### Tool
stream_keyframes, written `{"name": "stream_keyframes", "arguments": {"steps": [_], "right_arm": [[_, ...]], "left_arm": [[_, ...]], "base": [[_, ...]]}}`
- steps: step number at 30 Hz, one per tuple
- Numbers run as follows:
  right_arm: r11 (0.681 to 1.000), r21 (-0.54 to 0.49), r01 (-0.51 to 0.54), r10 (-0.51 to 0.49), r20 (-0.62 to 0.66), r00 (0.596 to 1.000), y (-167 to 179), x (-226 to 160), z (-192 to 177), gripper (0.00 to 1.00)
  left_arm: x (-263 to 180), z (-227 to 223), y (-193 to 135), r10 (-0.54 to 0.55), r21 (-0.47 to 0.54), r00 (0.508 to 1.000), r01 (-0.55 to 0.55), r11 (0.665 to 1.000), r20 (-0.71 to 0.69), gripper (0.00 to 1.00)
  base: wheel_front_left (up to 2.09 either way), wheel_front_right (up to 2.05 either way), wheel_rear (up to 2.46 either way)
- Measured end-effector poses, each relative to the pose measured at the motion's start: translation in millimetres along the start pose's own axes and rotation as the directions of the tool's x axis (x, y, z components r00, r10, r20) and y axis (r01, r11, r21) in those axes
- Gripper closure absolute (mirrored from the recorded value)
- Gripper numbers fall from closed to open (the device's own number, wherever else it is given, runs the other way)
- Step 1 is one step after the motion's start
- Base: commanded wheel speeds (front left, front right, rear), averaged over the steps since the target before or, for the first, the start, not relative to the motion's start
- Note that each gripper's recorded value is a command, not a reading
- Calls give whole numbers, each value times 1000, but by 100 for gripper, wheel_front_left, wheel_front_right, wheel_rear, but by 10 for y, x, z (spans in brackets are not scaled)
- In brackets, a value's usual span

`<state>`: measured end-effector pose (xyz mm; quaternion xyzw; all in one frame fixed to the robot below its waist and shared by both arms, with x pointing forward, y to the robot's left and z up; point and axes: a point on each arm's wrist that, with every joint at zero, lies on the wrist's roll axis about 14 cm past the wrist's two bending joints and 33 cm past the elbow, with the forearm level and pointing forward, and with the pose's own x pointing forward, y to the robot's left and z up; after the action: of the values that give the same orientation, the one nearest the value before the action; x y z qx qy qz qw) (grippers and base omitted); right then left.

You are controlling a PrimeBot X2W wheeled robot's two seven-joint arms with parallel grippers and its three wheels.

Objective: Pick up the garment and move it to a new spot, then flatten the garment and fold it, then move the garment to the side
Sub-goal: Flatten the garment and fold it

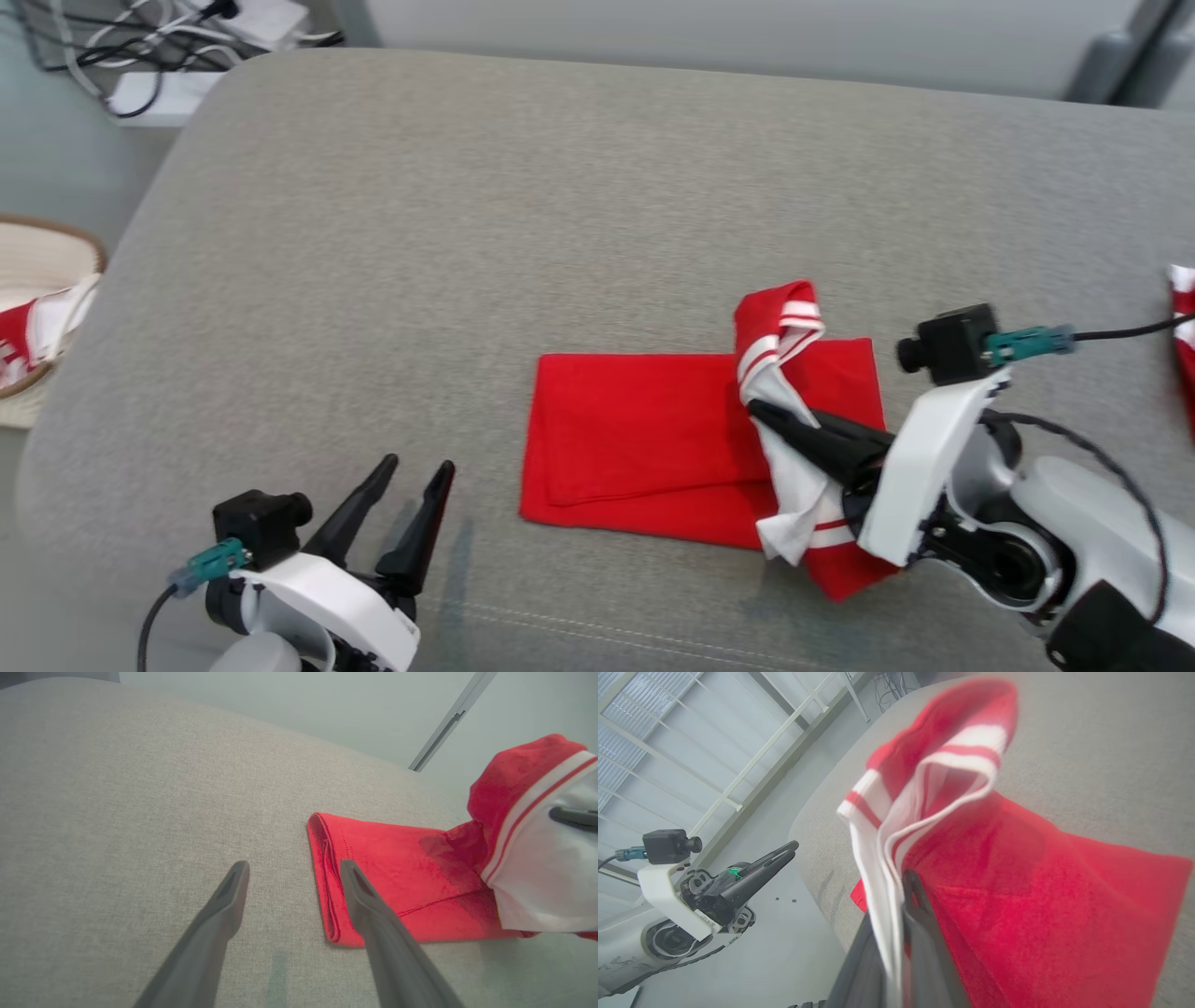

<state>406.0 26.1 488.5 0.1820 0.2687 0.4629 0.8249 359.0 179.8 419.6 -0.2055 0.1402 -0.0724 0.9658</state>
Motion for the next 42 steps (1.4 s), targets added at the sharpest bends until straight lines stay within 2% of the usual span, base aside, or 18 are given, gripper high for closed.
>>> {"name": "stream_keyframes", "arguments": {"steps": [11,18,19,20,21,22,28,32,35,38,42], "right_arm": [[997,-48,-61,54,-126,991,122,688,-211,100],[990,-60,-131,120,-159,980,312,1038,-235,100],[990,-58,-127,116,-165,980,294,1071,-251,64],[991,-62,-120,108,-174,979,265,1095,-280,21],[991,-67,-115,100,-185,978,243,1112,-309,21],[992,-70,-110,95,-190,977,224,1127,-327,0],[995,-60,-74,64,-158,985,118,1081,-214,0],[999,-35,-26,26,-17,1000,-48,935,149,0],[998,-13,55,-54,79,995,-347,687,371,0],[986,68,151,-157,100,982,-685,358,221,0],[951,177,252,-265,51,963,-951,-14,-263,0]], "left_arm": [[-375,-7,182,112,-49,993,-110,993,40,0],[-563,-22,302,187,-86,981,-182,980,56,0],[-583,-24,322,196,-89,979,-191,978,57,0],[-598,-26,338,203,-92,977,-198,976,57,0],[-607,-28,349,209,-95,976,-203,975,57,0],[-611,-31,356,212,-96,976,-206,974,56,0],[-538,-26,337,197,-94,979,-192,977,52,0],[-444,23,301,172,-87,983,-167,982,60,0],[-363,78,261,145,-66,987,-141,988,68,0],[-282,146,212,118,-50,990,-114,992,81,0],[-217,176,164,89,-29,993,-87,996,82,0]], "base": [[0,0,0],[0,0,0],[0,0,0],[0,0,0],[0,0,0],[0,0,0],[0,0,0],[0,0,0],[0,0,0],[0,0,0],[0,0,0]]}}
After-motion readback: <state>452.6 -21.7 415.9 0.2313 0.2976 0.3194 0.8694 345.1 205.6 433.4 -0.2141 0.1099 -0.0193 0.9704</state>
